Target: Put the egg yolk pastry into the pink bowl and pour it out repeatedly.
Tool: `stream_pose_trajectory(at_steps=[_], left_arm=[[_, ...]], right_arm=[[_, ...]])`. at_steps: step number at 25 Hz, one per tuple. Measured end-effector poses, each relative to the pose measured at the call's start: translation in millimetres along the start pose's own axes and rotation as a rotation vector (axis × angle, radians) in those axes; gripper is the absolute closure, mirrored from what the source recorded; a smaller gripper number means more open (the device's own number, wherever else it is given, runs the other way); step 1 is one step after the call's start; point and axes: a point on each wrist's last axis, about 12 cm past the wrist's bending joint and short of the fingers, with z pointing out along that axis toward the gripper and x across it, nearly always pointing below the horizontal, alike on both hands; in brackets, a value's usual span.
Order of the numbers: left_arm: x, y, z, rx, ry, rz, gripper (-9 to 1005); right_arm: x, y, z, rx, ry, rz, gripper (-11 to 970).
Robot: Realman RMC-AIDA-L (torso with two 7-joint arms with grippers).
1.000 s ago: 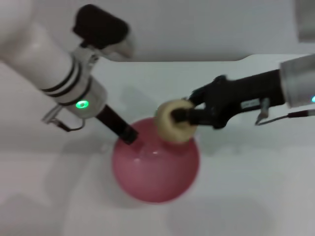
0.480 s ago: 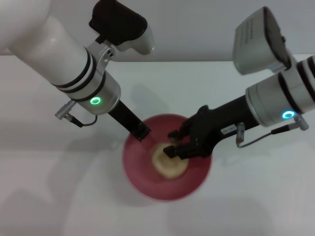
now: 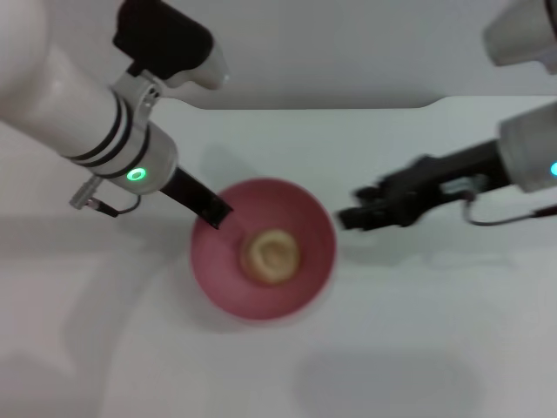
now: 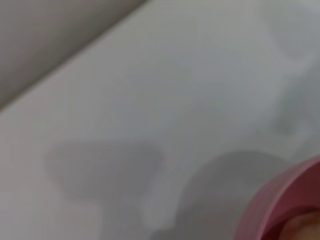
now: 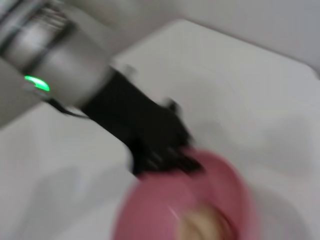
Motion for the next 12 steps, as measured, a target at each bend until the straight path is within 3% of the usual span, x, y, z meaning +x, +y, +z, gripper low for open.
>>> stream_pose_trajectory(at_steps=[2,5,6,7,12], left_arm=[[7.6,6.9,-0.3,-0.048,-0.065,-0.004,997],[9.2,8.2,-2.0,-0.063,-0.095,-0.003,996],[11.9,11.8,-11.5,-0.117,-0.209,0.011,996],[13.5,11.8,-14.2,-0.134,-0.241,0.018,996],[21.3,-6.8,-28.1,-0.292,-0.494,0.177,996]], right_arm=[[19.1,-16.7,-14.3,0.093,0.068,0.109,486],[34.2,-25.2,-21.6,0.139,0.106,0.173,488],[40.4,-27.6,-24.0,0.148,0.115,0.198,488],[46.4,-29.6,-26.4,0.151,0.114,0.222,488],[70.2,-35.9,-36.8,0.162,0.094,0.317,488]])
